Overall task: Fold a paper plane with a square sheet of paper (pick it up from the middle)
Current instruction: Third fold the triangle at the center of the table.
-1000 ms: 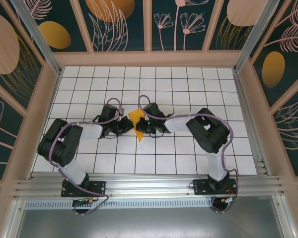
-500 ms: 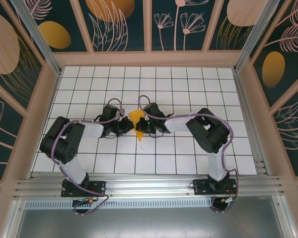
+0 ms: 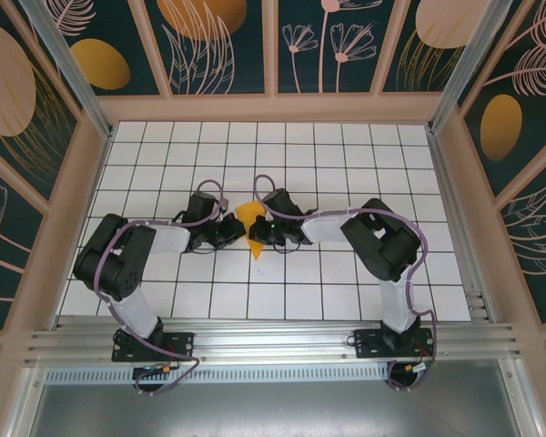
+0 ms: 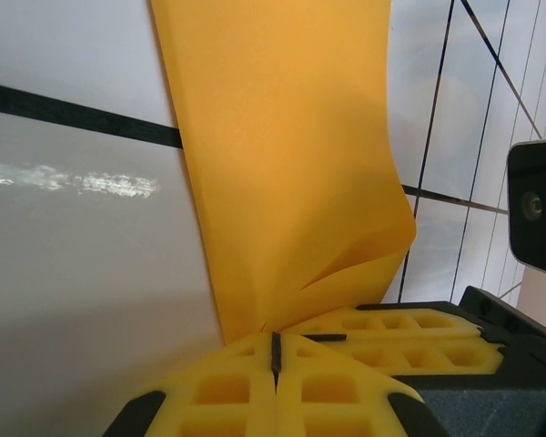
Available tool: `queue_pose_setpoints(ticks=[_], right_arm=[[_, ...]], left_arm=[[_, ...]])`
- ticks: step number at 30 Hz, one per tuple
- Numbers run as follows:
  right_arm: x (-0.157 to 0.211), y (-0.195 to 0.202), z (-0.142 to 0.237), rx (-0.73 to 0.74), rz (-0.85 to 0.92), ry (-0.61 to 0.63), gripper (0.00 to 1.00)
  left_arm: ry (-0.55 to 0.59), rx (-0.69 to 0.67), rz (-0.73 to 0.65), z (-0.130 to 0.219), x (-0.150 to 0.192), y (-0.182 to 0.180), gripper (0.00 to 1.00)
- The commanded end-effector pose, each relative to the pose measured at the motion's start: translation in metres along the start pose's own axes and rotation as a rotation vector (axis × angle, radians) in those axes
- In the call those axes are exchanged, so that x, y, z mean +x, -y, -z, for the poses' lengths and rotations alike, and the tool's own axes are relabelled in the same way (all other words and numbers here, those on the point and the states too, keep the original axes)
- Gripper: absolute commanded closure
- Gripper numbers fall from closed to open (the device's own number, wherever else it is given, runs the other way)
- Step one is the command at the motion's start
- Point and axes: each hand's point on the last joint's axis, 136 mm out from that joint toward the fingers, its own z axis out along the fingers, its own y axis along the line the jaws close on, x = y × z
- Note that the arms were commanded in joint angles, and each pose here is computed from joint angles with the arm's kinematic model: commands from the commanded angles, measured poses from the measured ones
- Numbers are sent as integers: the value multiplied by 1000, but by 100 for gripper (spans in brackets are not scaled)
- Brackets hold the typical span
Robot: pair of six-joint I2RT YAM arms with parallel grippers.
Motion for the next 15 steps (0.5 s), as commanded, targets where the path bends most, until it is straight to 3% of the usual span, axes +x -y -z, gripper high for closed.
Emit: queue_pose_setpoints(ticks=[1,15], right_arm=[[10,27,-7,85,-41,-39,100],[1,4,5,28,-18,-19,100]], left_arm=[[2,-6,-1,-6,-2,-1,100],[6,-100,-6,-9,-2,-21,100]])
